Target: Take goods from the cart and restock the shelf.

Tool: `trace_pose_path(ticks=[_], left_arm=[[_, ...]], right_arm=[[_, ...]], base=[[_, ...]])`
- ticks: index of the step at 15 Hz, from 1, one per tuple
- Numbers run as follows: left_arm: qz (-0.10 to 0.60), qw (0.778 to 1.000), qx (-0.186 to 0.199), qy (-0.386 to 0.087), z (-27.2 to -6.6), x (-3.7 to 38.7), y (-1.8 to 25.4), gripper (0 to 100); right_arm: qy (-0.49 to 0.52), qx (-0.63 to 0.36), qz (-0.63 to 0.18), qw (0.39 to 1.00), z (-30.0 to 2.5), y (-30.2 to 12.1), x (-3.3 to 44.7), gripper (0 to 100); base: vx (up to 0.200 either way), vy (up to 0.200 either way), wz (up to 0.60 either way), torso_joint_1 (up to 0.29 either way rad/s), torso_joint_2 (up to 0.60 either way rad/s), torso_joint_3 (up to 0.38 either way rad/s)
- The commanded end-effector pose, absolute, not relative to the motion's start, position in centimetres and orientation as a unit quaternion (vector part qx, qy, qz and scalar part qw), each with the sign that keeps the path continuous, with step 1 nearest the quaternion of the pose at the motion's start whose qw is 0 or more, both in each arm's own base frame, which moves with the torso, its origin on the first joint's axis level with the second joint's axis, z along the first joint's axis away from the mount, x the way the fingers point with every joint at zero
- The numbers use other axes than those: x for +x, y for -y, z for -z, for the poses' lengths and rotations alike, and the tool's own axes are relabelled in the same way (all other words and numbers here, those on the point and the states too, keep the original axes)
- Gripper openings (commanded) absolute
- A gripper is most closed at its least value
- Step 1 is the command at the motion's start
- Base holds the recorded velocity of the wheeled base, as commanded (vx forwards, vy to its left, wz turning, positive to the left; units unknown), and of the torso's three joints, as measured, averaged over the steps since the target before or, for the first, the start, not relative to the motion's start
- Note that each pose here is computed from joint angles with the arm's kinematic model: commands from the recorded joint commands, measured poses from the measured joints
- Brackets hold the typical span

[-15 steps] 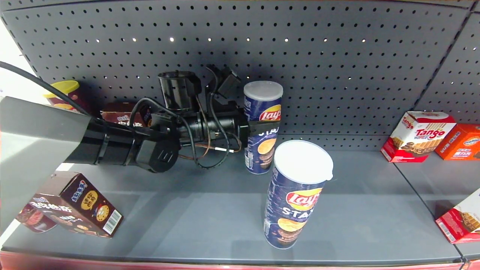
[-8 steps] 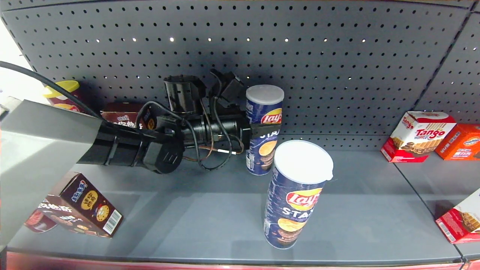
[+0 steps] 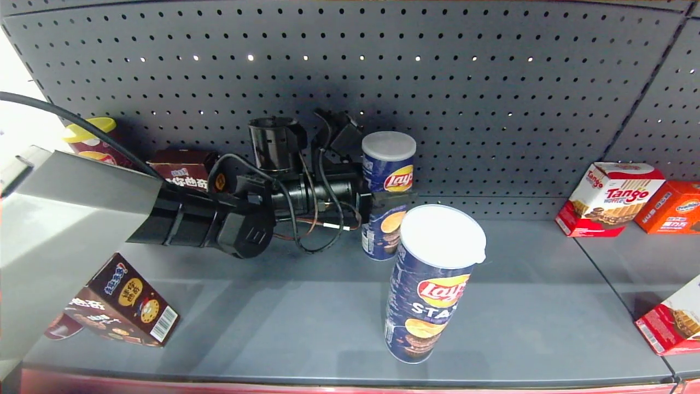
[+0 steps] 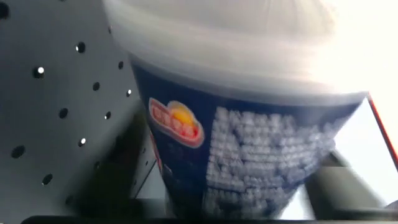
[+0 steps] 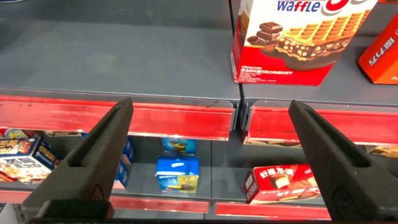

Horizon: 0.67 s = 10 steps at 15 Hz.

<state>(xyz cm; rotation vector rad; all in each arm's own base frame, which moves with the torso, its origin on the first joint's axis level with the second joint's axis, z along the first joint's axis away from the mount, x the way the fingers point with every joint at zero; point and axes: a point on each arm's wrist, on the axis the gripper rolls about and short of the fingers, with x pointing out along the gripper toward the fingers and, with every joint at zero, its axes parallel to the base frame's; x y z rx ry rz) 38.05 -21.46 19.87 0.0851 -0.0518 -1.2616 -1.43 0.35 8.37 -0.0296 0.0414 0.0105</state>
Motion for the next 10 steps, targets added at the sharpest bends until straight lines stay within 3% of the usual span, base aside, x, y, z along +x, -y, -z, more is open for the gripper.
trace_pose_path(ticks=[1, 6, 10], left_arm=[[0.589, 0.807, 0.041, 0.021, -19.7, 38.0, 21.5, 100], [0.583, 0.811, 0.043, 0.03, -22.0, 35.3, 20.0, 100], [0.554, 0.831, 0.043, 0.02, -23.0, 31.7, 18.1, 100]], right_arm=[[-0.021, -0.015, -0.006, 1.0, -8.4, -0.3, -1.4, 100], [-0.021, -0.015, -0.005, 1.0, -8.4, -0.3, -1.4, 100], [-0.021, -0.015, -0.006, 1.0, -8.4, -0.3, -1.4, 100]], base=[[0.0, 0.0, 0.0, 0.0, 0.0, 0.0], [0.0, 0.0, 0.0, 0.0, 0.0, 0.0], [0.0, 0.0, 0.0, 0.0, 0.0, 0.0]])
